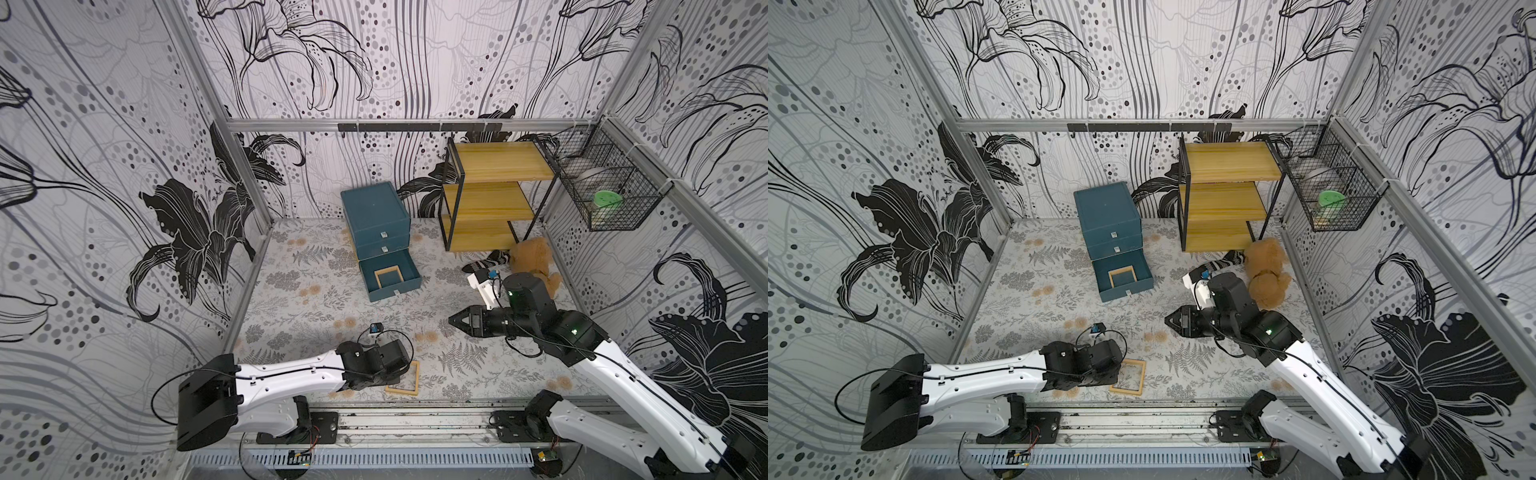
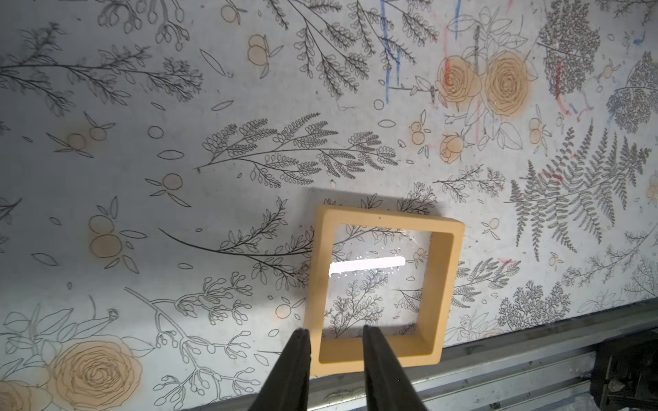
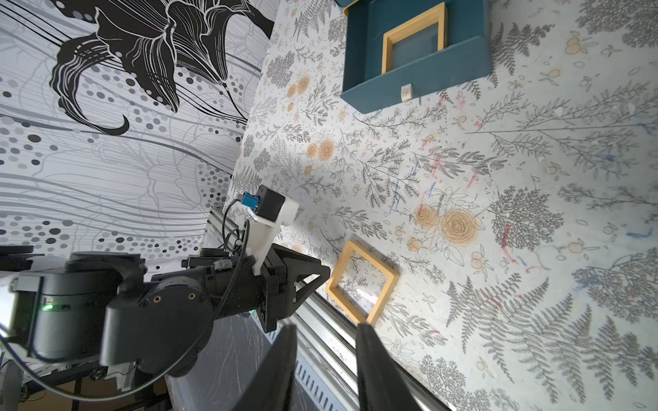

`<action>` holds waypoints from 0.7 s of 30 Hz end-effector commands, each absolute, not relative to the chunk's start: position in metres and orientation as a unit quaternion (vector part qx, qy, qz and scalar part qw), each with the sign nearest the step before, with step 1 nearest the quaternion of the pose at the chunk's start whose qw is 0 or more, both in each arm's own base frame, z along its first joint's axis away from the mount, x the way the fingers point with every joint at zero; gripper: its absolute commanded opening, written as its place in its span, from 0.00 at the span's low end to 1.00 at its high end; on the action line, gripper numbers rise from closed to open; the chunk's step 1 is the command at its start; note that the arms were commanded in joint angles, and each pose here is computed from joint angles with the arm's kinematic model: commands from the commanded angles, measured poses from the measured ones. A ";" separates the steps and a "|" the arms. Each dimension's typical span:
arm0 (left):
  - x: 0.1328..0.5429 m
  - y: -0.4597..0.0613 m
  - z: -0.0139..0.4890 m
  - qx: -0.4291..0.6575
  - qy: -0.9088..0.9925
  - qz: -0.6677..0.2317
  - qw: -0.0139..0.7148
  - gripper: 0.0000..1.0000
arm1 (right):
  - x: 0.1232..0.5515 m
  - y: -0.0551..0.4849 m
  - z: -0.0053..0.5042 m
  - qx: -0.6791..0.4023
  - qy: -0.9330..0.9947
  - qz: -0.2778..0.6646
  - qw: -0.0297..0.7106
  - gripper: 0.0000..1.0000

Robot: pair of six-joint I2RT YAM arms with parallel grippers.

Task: Place the brooch boxes into the drawer by color
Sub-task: Pick up the brooch box from the center of the board.

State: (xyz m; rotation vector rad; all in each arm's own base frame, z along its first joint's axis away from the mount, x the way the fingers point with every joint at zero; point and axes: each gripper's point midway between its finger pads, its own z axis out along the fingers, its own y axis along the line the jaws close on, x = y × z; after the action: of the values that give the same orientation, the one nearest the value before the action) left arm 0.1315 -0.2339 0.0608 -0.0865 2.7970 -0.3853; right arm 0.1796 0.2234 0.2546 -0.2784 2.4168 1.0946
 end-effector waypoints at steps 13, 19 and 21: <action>0.126 -0.229 0.036 -0.030 0.983 -0.102 0.151 0.39 | 0.176 0.226 0.251 -0.098 0.881 0.406 0.223 0.33; 0.125 -0.228 0.030 -0.025 0.984 -0.095 0.146 0.33 | 0.178 0.227 0.249 -0.097 0.882 0.406 0.221 0.33; 0.124 -0.227 0.028 -0.024 0.985 -0.092 0.144 0.32 | 0.178 0.228 0.249 -0.097 0.882 0.406 0.221 0.33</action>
State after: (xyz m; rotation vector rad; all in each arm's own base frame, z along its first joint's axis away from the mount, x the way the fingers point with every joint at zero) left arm 0.1240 -0.2281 0.0324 -0.0797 2.8451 -0.2770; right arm 0.1799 0.2243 0.2526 -0.2617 2.4299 1.1021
